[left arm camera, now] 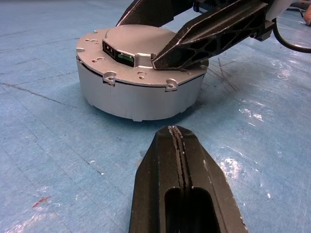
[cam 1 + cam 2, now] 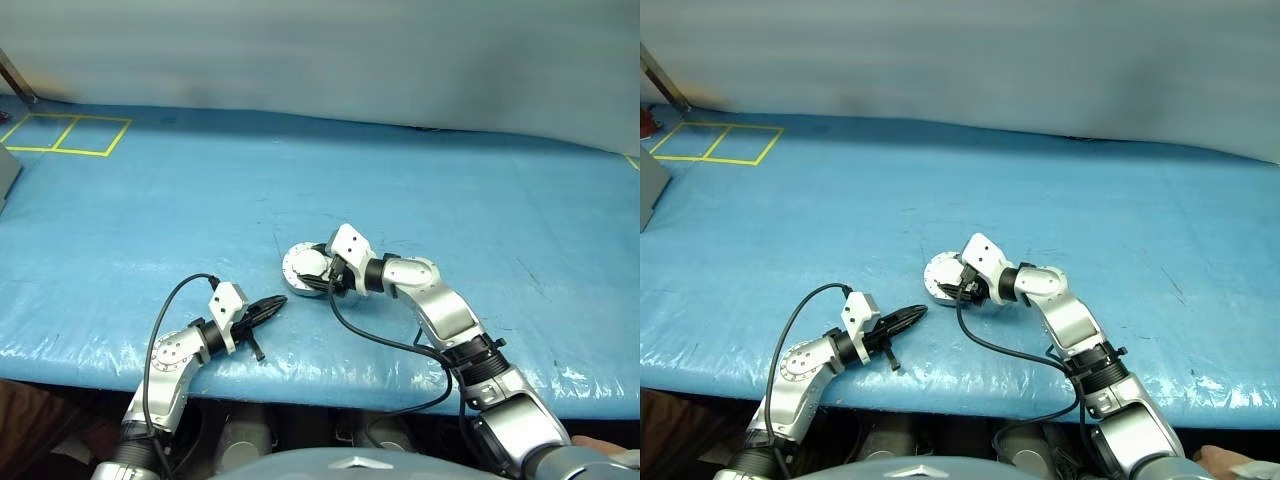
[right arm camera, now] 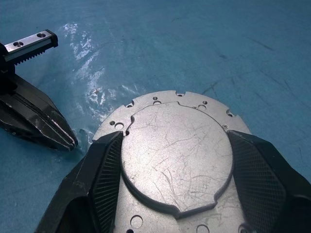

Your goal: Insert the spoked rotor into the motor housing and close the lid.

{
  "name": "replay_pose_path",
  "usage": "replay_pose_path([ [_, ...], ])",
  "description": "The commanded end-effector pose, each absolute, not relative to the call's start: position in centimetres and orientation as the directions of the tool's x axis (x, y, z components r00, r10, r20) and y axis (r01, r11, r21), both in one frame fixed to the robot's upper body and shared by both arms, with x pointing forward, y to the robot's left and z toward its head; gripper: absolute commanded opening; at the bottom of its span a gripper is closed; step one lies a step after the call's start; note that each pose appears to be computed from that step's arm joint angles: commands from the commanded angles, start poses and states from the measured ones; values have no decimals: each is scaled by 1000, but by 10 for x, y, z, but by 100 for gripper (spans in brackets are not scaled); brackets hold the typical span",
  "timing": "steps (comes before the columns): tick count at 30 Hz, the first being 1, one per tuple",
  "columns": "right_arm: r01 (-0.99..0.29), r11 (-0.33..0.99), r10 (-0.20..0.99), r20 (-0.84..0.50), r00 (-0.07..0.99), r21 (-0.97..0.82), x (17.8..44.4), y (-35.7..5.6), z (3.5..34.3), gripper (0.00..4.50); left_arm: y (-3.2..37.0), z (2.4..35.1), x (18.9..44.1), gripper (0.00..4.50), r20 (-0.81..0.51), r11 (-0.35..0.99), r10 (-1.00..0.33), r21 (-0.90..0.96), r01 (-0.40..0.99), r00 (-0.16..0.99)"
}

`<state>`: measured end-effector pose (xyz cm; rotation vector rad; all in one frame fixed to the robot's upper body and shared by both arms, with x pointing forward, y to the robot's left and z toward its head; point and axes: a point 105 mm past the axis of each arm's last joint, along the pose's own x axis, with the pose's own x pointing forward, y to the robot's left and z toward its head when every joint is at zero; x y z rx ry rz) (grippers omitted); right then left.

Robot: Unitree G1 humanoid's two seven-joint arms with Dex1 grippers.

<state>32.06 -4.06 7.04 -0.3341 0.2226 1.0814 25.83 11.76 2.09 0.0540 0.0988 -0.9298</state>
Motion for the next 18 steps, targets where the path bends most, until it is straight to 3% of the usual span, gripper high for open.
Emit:
replay_pose_path([
  [1,-880,456,779,-419,466,-130,320,-52,49,301,118,33,269,0,-40,658,-753,-12,753,657],
  [8,-874,467,774,-418,476,-130,321,-54,48,301,119,55,295,0,67,721,-688,-45,691,723],
  [14,-872,472,775,-411,481,-131,319,-53,50,301,105,48,305,0,10,693,-720,-23,720,694],
  [18,-864,486,773,-397,494,-131,320,-54,52,301,103,29,308,0,-115,692,-717,-1,722,687],
])
